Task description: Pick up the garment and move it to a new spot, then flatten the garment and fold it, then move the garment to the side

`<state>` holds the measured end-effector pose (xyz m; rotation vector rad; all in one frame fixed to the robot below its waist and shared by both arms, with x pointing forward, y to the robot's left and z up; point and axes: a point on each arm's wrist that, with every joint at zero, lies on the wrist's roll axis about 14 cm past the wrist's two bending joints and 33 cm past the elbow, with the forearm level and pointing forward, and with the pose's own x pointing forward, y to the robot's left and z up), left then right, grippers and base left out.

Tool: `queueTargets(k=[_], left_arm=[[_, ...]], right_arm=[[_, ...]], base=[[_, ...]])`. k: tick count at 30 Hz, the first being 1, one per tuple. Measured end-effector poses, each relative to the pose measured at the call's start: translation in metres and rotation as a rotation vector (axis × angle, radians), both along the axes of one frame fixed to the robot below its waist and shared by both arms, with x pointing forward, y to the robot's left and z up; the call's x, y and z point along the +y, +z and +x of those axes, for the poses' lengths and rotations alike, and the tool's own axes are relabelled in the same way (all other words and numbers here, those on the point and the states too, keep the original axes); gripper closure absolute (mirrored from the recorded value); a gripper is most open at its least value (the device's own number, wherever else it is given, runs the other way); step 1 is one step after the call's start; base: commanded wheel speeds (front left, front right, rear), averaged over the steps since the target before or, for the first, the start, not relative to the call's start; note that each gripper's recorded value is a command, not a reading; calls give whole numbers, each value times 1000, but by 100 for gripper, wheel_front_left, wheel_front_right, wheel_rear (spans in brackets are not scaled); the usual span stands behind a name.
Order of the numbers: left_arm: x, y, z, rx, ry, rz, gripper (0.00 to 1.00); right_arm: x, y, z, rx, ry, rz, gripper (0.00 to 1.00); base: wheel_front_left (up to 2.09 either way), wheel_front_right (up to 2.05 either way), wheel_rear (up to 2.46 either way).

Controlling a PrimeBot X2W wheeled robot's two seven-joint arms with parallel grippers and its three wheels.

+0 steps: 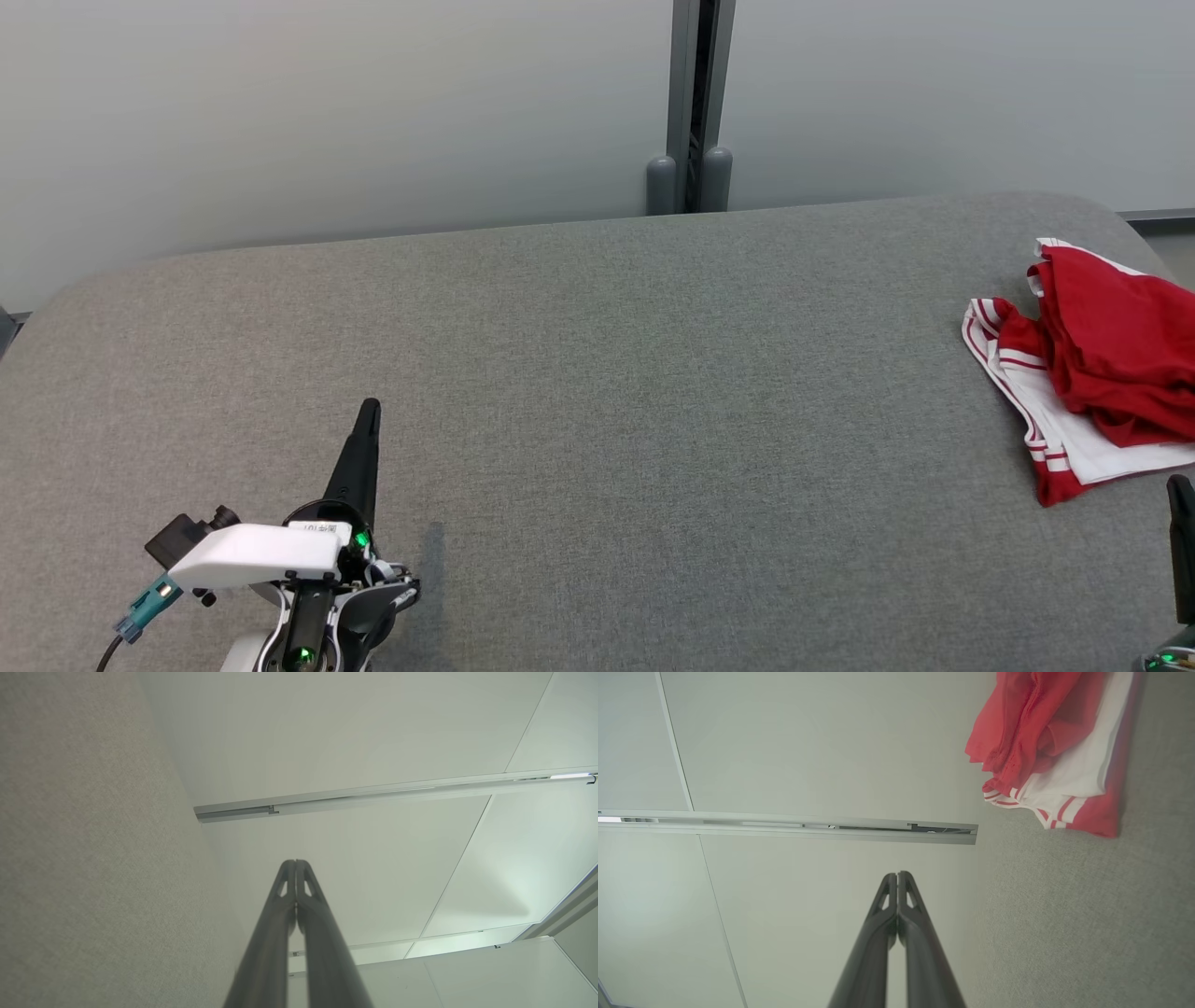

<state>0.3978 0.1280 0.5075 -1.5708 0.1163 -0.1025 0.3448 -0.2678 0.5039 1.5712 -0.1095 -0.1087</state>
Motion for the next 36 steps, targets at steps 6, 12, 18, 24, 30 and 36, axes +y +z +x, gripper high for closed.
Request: queueTargets(k=[6,12,18,24,30,36], left_arm=[[0,0,0,0,0,0,100],[0,0,0,0,0,0,100],[0,0,0,0,0,0,100],[0,0,0,0,0,0,100],[0,0,0,0,0,0,100],[0,0,0,0,0,0,100]], right_arm=[[0,0,0,0,0,0,100],[0,0,0,0,0,0,100],[0,0,0,0,0,0,100],[0,0,0,0,0,0,100],[0,0,0,0,0,0,100],[0,0,0,0,0,0,100]], base=[[0,0,0],[0,0,0],[0,0,0],[0,0,0],[0,0,0],[0,0,0]])
